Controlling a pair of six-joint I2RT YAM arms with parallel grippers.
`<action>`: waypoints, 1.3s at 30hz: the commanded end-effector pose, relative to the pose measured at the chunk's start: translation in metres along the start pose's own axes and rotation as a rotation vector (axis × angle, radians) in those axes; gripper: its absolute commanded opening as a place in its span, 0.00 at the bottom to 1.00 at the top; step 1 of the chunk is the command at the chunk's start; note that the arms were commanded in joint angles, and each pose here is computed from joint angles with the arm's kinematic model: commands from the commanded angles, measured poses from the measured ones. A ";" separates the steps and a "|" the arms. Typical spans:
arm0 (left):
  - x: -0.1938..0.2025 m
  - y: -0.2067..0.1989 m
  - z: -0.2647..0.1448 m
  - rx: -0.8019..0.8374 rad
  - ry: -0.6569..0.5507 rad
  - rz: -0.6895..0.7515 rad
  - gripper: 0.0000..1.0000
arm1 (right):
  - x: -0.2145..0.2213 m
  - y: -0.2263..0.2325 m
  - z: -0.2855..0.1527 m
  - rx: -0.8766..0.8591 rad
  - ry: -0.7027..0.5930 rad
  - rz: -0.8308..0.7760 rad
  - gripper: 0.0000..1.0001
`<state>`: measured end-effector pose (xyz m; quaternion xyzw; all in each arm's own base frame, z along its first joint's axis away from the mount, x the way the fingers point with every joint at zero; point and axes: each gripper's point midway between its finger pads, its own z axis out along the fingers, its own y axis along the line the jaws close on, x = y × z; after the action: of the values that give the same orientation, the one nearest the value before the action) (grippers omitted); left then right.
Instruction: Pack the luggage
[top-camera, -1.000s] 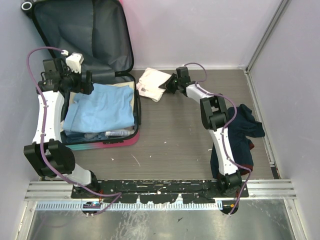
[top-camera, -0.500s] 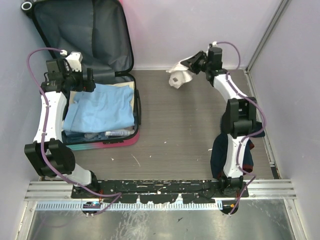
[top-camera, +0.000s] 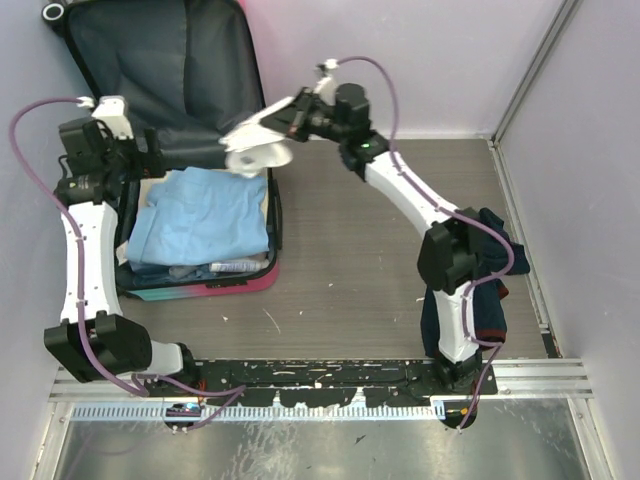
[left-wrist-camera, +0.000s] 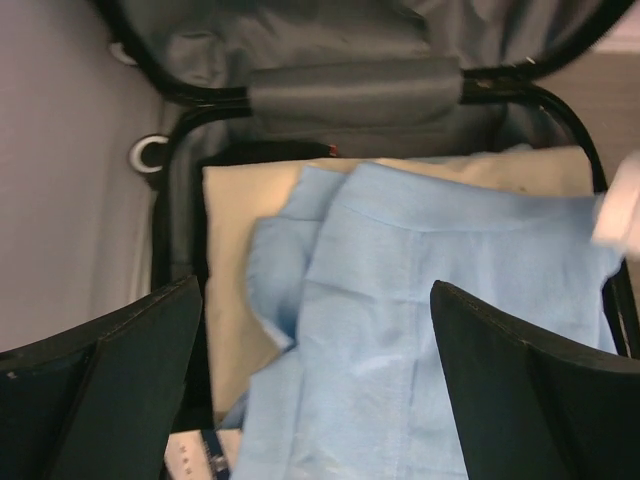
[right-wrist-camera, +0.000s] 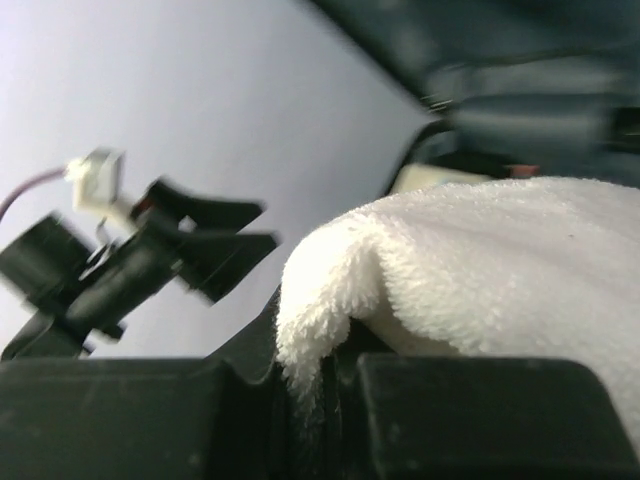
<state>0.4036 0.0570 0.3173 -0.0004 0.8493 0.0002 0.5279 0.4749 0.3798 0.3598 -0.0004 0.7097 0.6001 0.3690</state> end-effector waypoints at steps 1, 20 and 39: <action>-0.045 0.038 -0.038 -0.120 -0.166 -0.092 0.98 | 0.044 0.162 0.014 -0.413 0.038 -0.160 0.01; 0.037 0.002 -0.033 0.188 0.118 0.019 0.98 | 0.221 -0.135 0.059 0.121 0.395 -0.343 0.26; 0.077 -0.028 -0.019 0.284 0.291 0.036 0.98 | 0.082 -0.083 0.006 0.046 0.223 -0.438 0.86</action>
<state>0.3468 0.0303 0.2410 0.0985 0.9171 -0.1040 0.3721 0.4132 0.4488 0.1647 -0.2256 0.7741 0.5041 0.3095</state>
